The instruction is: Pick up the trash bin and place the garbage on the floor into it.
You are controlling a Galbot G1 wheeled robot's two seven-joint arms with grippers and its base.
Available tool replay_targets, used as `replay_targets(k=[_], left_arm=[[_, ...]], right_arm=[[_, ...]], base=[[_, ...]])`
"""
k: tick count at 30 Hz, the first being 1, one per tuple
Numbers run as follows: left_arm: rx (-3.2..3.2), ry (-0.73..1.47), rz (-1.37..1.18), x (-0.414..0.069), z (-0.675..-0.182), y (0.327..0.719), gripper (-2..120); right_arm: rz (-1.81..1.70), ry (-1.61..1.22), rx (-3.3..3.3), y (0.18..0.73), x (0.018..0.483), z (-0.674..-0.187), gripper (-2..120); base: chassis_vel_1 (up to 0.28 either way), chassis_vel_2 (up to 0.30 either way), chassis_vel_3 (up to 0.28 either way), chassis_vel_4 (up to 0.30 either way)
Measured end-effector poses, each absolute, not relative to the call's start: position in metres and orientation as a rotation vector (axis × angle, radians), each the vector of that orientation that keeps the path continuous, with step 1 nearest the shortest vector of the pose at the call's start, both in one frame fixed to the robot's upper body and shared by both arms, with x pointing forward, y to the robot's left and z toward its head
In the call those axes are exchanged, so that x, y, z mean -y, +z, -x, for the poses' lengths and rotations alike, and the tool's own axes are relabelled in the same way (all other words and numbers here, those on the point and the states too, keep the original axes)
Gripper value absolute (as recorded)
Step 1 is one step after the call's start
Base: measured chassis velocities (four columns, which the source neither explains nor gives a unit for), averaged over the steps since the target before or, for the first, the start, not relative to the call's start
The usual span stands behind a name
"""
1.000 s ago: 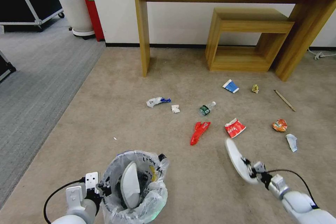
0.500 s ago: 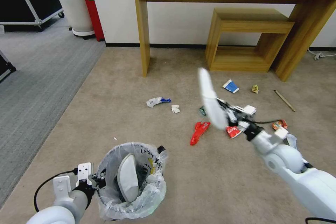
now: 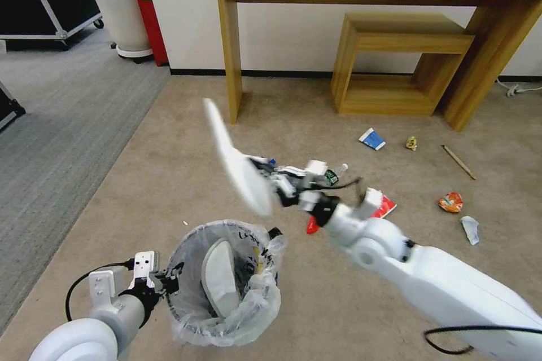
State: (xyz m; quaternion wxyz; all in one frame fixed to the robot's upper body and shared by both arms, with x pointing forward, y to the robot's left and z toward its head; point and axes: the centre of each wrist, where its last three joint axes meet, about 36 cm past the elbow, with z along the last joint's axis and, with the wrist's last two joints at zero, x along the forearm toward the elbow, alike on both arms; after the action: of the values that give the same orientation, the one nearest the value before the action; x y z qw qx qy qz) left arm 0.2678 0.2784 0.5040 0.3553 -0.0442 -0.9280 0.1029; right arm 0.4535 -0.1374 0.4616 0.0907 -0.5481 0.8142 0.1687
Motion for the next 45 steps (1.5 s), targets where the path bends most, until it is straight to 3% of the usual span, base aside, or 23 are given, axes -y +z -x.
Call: replay_targets(k=[4,7,20,43,45], left_arm=[[2.404,0.274,0.083,-0.285,-0.273,0.507,0],[2.400,0.272,0.076,-0.286,-0.272,0.506,0],[2.405,0.267,0.052,-0.287,-0.269,0.509,0],[2.408,0.280,0.031,-0.286,-0.259,0.521,0],[2.407,0.278,0.030,-0.286,-0.258,0.521,0]], right_arm=[[1.790,0.522,-2.422,0.421,0.082,-0.441,0],[1.810,0.520,-2.435,0.408,0.076,-0.436,0],[1.845,0.404,-2.533,0.359,0.116,-0.414,0],[1.814,0.299,-2.527,0.365,0.127,-0.426,0],[1.823,0.275,-2.509,0.371,0.130,-0.430,7]], base=[[0.000,0.000,0.000,0.000],[0.000,0.000,0.000,0.000],[0.000,0.000,0.000,0.000],[0.000,0.000,0.000,0.000],[0.000,0.000,0.000,0.000]])
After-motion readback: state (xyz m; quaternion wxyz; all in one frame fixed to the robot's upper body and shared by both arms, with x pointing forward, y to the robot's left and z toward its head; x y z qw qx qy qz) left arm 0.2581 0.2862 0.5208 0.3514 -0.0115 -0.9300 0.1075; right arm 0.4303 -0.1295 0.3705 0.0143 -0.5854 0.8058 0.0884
